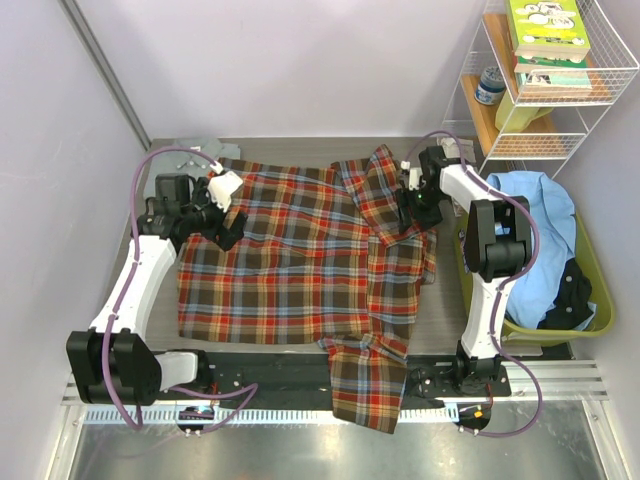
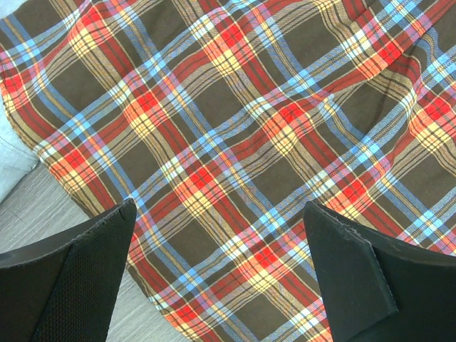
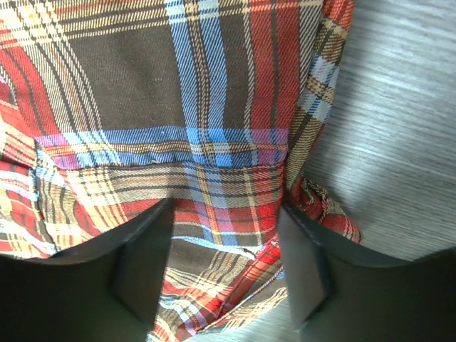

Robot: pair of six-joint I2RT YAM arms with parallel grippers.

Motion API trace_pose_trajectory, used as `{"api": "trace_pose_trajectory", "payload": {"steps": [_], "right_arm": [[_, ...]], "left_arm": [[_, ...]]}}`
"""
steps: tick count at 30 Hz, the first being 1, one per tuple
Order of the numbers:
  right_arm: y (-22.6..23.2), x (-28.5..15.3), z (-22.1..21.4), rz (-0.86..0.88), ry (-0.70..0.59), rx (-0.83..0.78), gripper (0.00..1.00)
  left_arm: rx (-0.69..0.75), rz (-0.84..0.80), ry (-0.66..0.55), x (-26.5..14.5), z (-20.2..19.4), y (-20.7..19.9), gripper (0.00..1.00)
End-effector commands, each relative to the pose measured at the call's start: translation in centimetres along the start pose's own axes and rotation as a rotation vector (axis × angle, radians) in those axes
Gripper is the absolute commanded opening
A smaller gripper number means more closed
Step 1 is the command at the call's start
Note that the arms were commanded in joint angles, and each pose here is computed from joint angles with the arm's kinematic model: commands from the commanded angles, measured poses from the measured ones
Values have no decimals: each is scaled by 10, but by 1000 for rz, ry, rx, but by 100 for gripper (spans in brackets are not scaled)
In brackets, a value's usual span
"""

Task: Fold and stack the long sleeve shirts
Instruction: Fold the shirt

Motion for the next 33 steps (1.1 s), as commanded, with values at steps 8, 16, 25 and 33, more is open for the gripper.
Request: {"api": "trace_pose_trajectory", "payload": {"steps": [8,16,25,33], "right_arm": [[15,-47,26,37,-118,-12,45],[35,-98,77,137,-335,-75,1],[57,-221,173,201,-806,-123,1],[43,-304,240,94,-1173,-96,1]], "left_arm": [[6,17,-47,0,11,5,100],[-56,108,-80,17,42,50,100],[-113,28,21,84,69,162,100],[-15,185,-100,158,91,248,90]]}}
Point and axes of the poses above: each gripper's point midway between its finger pads, its own x axis out along the fingers, its own y axis along the line the jaws close on, z = x × y, the point moved 1 cm from there along -x, back along the fingers, and after that the axes turned 7 degrees about -x, right-handed, at the moved point
